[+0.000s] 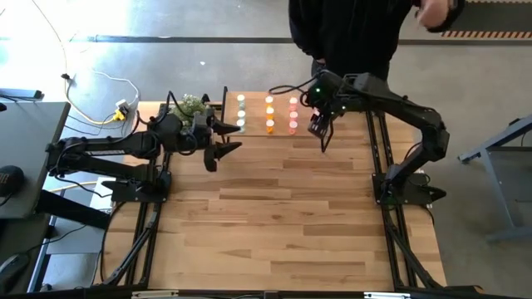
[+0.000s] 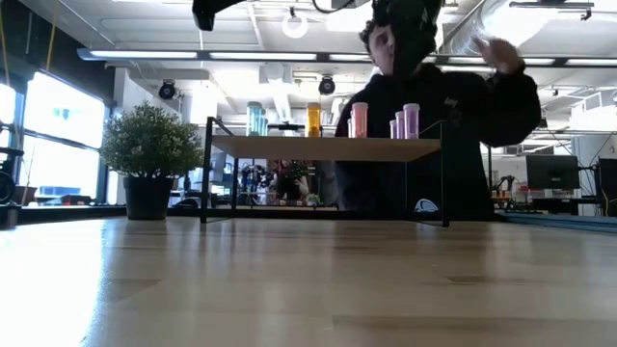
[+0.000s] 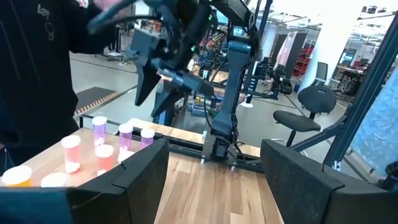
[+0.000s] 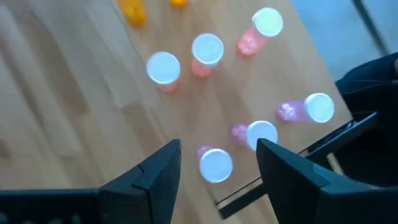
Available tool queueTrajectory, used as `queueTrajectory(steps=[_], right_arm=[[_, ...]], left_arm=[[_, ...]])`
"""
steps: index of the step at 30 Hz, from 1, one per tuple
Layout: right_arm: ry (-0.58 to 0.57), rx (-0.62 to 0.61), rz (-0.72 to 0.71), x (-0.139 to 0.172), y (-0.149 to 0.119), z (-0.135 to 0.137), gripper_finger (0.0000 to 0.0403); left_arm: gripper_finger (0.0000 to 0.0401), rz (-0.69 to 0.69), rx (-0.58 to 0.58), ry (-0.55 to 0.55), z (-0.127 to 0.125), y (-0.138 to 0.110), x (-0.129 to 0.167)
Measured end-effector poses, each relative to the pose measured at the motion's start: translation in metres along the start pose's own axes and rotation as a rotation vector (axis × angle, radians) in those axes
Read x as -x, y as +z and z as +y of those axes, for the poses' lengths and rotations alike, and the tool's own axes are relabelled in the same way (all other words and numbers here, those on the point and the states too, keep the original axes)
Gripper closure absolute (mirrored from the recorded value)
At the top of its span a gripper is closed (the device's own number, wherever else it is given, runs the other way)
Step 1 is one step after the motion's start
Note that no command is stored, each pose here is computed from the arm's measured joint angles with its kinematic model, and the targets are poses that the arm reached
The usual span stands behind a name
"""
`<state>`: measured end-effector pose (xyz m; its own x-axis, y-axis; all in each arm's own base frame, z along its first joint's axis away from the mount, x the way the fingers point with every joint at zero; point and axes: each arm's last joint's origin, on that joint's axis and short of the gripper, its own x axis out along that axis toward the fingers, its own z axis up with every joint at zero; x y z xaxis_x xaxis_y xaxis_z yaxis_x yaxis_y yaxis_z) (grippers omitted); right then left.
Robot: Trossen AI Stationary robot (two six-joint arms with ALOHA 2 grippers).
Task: Pick and place medicine bottles onto shelf by color
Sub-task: Return to Home Position
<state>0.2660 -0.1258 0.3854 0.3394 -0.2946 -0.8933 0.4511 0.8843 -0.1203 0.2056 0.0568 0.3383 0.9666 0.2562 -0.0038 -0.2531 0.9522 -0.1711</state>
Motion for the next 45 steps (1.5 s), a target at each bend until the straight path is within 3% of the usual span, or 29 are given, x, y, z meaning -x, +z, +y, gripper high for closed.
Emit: queueTrajectory(steps=[9, 16, 24, 30, 45], right_arm=[[0.149, -0.116, -0.108, 0.043, 0.003, 0.001, 0.0201], [0.146, -0.168, -0.338, 0.077, -0.012, 0.015, 0.0201], [0.189, -0.212, -0.596, 0.11, -0.037, 0.029, 0.0201], [0.264, -0.264, -0.64, 0.119, -0.058, 0.036, 0.0201], [0.283, -0.399, -0.803, 0.123, -0.118, 0.04, 0.0201]], left_arm=[[0.0158, 0.014, 0.009, -0.012, -0.004, 0.007, 0.027], [0.0158, 0.004, -0.035, -0.092, -0.016, 0.011, 0.051], [0.0158, 0.069, 0.009, -0.148, -0.018, -0.029, 0.066], [0.0158, 0.085, 0.057, -0.191, -0.019, -0.055, 0.075], [0.0158, 0.035, 0.088, -0.237, -0.011, -0.108, 0.097]])
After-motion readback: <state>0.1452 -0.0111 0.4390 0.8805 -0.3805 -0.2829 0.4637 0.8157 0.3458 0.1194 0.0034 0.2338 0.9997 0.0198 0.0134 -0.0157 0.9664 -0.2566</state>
